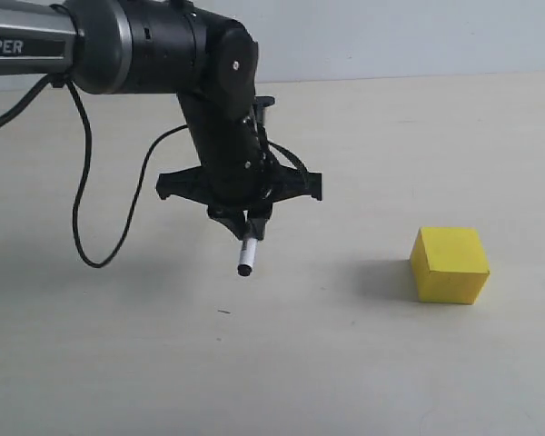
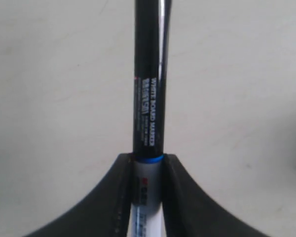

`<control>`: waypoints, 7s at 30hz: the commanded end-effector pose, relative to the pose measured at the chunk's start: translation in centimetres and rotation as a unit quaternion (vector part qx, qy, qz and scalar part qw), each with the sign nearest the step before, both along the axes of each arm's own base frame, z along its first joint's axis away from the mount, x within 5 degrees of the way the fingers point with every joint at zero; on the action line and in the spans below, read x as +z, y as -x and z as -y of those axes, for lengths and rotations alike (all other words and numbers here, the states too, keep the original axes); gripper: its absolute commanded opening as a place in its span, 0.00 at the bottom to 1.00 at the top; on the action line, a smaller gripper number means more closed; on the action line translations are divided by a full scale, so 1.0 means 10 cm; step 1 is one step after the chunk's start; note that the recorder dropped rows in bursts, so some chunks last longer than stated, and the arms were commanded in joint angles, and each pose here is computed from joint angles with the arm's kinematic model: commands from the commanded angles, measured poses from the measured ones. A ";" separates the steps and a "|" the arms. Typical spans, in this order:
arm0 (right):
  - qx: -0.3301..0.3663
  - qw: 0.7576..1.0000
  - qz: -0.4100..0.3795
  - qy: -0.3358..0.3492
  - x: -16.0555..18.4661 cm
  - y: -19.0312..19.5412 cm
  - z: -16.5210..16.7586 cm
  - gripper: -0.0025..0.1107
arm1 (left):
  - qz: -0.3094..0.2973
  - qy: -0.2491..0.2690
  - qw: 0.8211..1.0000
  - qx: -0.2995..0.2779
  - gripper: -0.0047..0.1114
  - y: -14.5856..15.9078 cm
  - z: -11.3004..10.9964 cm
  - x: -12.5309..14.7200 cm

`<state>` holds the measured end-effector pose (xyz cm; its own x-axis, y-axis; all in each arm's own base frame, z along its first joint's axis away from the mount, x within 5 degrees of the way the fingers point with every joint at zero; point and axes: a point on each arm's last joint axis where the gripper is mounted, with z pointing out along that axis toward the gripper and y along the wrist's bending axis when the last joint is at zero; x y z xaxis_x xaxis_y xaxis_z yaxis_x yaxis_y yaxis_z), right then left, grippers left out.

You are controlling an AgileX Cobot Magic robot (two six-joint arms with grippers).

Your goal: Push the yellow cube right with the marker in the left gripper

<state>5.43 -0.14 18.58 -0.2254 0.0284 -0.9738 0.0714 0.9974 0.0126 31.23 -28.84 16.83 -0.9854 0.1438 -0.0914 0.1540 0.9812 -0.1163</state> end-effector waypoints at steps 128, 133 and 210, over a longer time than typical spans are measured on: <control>0.001 1.000 0.005 0.002 0.00 0.00 0.00 0.02 | 0.373 0.193 0.894 -0.153 0.04 1.86 -1.67 0.41; 0.001 1.000 0.005 0.002 0.00 0.00 0.00 0.02 | 0.403 0.246 0.871 -0.136 0.04 1.87 -1.63 0.53; 0.001 1.000 0.005 0.002 0.00 0.00 0.00 0.02 | 0.572 0.000 0.803 0.167 0.04 2.59 -2.99 0.14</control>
